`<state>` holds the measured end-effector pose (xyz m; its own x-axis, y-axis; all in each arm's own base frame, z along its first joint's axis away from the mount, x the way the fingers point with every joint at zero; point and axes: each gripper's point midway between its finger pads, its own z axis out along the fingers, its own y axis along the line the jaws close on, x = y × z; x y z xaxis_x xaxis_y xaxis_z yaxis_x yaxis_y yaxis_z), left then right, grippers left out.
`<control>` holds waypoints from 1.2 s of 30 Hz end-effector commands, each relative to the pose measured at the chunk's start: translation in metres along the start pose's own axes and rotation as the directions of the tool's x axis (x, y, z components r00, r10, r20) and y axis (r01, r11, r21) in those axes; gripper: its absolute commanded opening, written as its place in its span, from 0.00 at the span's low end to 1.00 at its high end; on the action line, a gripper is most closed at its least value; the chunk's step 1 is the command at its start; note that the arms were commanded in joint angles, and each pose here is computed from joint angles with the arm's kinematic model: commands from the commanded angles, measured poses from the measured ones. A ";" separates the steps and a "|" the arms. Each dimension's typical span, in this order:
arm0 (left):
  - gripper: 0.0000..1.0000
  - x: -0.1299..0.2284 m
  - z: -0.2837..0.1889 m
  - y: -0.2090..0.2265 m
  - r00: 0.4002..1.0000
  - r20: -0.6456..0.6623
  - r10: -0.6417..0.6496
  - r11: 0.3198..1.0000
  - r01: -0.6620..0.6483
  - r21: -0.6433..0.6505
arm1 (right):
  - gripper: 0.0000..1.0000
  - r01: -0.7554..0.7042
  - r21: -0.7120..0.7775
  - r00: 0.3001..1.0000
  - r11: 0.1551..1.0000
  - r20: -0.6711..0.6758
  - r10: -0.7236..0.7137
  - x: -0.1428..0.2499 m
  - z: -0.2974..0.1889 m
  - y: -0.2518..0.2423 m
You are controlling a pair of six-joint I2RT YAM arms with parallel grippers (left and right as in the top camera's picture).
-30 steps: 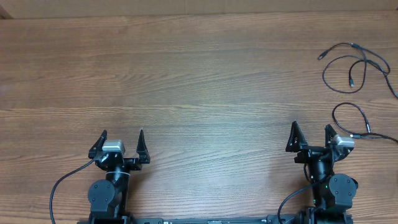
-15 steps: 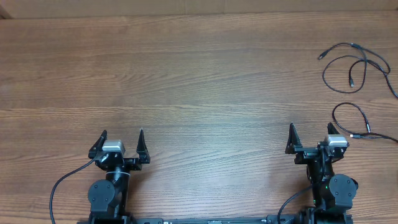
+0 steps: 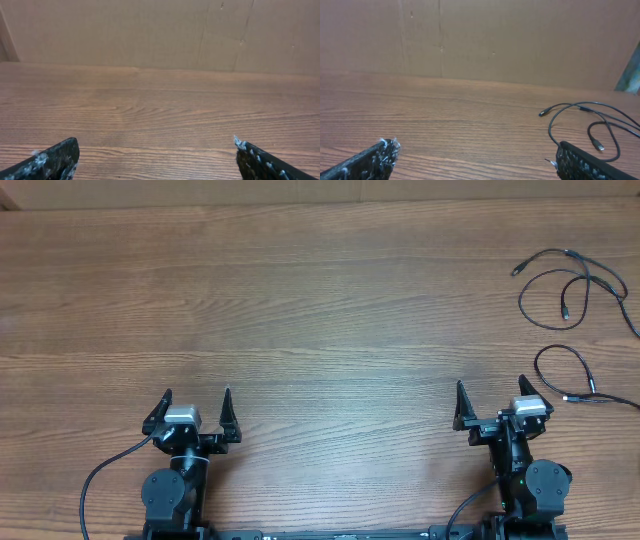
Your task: Untangle cables
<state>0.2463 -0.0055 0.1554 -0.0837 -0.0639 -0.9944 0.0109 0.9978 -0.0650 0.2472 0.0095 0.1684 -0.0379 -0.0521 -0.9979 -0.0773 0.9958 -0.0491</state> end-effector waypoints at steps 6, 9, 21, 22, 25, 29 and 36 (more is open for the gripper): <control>1.00 -0.001 0.000 0.004 1.000 0.007 0.018 1.000 -0.018 -0.016 | 1.00 -0.045 0.001 0.999 0.999 0.004 0.045 0.002 0.000 0.000; 1.00 -0.001 0.000 0.004 1.000 0.007 0.018 1.000 -0.018 -0.016 | 1.00 -0.045 0.001 0.999 0.999 0.004 0.045 0.002 0.000 0.000; 1.00 -0.001 0.000 0.004 1.000 0.007 0.018 1.000 -0.018 -0.016 | 1.00 -0.045 0.002 0.999 0.999 0.005 0.045 0.002 0.000 0.000; 1.00 -0.001 0.000 0.004 1.000 0.007 0.018 1.000 -0.018 -0.016 | 1.00 -0.045 0.001 0.999 0.999 0.005 0.045 0.002 0.000 0.000; 1.00 -0.001 0.000 0.004 1.000 0.007 0.018 1.000 -0.018 -0.016 | 1.00 -0.045 0.001 0.999 0.999 0.004 0.045 0.002 0.000 0.000; 1.00 -0.001 0.000 0.004 1.000 0.007 0.018 1.000 -0.018 -0.016 | 1.00 -0.045 0.001 0.999 0.999 0.005 0.045 0.002 0.000 0.000; 0.99 -0.001 0.000 0.004 1.000 0.007 0.018 1.000 -0.018 -0.016 | 1.00 -0.045 0.001 0.999 0.999 0.005 0.045 0.002 0.000 0.000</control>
<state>0.2463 -0.0055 0.1553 -0.0841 -0.0639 -0.9944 0.0109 0.9978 -0.0650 0.2473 0.0094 0.1685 -0.0408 -0.0099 -0.9991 -0.0749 0.9972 -0.0069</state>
